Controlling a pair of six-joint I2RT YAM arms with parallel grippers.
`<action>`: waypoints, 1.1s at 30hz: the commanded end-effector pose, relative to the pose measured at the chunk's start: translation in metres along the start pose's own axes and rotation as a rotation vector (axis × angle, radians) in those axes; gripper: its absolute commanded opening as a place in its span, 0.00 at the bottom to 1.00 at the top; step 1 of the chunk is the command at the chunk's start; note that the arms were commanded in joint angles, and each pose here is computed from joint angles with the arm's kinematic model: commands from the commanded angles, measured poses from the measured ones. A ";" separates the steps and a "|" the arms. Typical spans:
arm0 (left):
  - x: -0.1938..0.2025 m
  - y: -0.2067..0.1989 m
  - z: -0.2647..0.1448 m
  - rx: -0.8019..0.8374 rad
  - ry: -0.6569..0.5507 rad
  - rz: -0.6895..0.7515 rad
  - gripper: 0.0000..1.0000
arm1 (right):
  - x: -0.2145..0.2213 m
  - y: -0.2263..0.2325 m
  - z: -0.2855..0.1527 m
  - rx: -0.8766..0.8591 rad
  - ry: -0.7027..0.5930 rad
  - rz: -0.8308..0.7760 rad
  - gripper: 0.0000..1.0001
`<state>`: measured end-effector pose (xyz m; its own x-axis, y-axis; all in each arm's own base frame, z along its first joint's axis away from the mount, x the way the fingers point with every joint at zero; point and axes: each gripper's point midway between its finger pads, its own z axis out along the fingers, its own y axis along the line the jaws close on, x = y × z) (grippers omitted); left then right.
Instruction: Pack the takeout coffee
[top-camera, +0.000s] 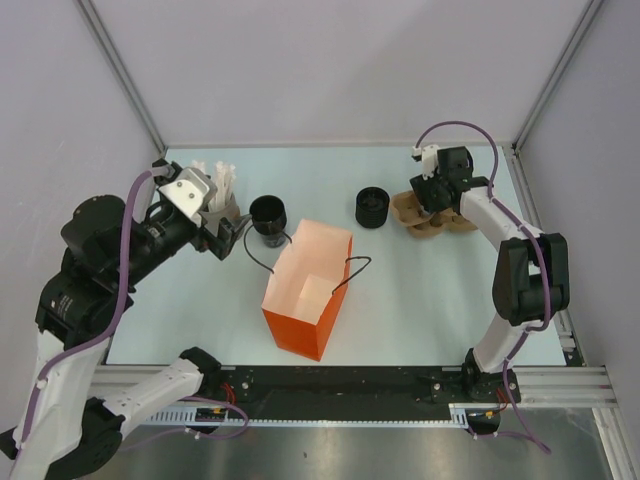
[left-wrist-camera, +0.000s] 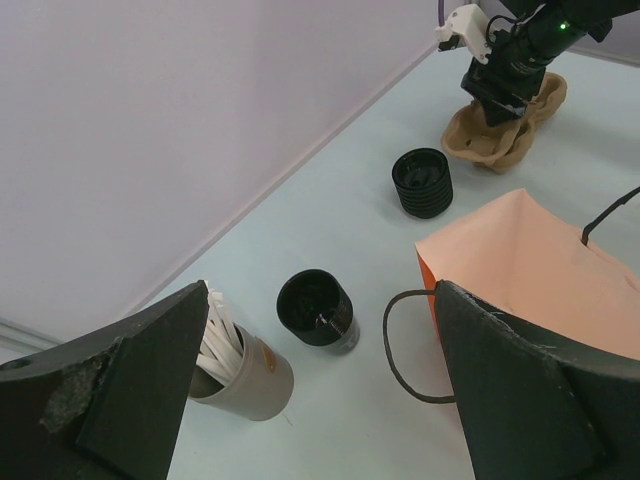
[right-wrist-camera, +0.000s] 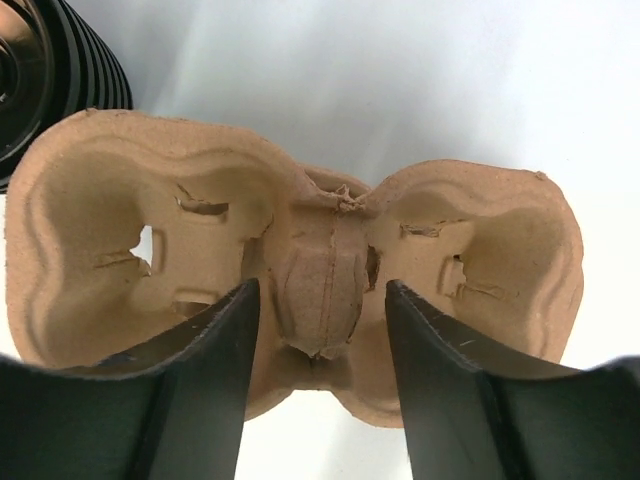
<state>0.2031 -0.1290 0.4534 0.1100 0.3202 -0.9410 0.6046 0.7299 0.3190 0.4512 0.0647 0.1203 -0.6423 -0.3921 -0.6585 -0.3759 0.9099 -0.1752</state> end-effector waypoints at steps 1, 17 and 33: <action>-0.007 0.000 -0.002 0.001 -0.035 -0.027 1.00 | 0.003 -0.006 0.002 0.026 0.005 0.007 0.66; -0.006 0.000 -0.004 0.008 -0.038 -0.040 1.00 | 0.018 0.000 0.018 0.001 0.074 0.031 0.68; -0.005 0.001 -0.005 0.004 -0.036 -0.043 1.00 | 0.030 0.005 0.020 -0.042 0.237 0.047 0.61</action>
<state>0.2002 -0.1267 0.4546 0.1018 0.2915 -0.9511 0.6126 0.7349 0.2908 0.4506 0.0630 0.0908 -0.7437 -0.3764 -0.5525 -0.3686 0.9203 -0.1309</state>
